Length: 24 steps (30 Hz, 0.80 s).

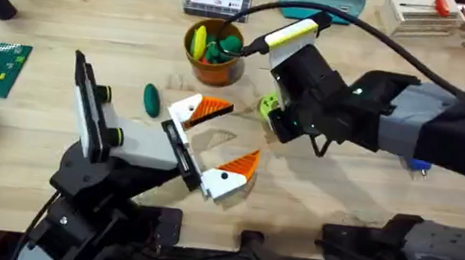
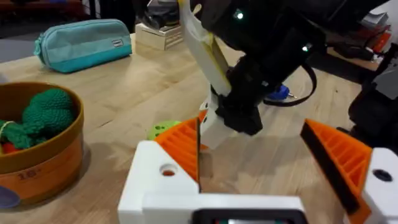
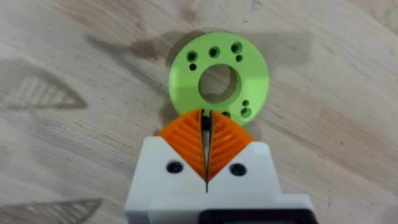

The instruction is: Pick up the gripper from the table and insert it into the empty holder that is missing its gripper. Then pick up a screw, insert it into the mounting hole, and use the screwdriver to tighten it. Finally, clean up the table by picking up the vegetable and placing it into the bucket.

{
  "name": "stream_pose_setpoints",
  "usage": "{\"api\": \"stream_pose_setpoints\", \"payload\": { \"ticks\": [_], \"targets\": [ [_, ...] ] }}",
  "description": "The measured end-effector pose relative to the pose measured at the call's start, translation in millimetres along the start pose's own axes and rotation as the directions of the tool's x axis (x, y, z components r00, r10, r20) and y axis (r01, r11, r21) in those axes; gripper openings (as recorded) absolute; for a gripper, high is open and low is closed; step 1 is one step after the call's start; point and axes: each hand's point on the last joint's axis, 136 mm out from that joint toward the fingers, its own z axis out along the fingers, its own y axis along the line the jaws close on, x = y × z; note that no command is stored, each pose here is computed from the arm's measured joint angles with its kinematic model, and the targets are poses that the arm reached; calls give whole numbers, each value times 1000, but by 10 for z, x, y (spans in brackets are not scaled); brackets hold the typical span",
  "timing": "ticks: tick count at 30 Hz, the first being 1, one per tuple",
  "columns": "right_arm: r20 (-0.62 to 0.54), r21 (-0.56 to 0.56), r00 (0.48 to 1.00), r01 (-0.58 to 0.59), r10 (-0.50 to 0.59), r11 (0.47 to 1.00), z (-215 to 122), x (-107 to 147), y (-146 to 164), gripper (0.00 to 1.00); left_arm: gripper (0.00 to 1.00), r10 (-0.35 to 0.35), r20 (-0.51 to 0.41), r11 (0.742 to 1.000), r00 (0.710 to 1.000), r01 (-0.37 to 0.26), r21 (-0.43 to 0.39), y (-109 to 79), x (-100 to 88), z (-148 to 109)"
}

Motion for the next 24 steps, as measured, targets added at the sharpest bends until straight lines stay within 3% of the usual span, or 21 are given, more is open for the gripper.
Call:
{"api": "stream_pose_setpoints", "payload": {
  "ticks": [10,19,24],
  "targets": [
    [-9,1,999,36,-36,999,-131,-94,-6,6,989,0,0,1000,1000,0,0,0,0,0],
    [161,-10,987,15,-13,1000,-839,-630,-154,6,989,0,0,1000,1000,0,0,0,0,0],
    [199,-14,980,5,-2,1000,-1024,-654,-196,6,989,0,0,1000,1000,0,0,0,0,0]
  ]
}}
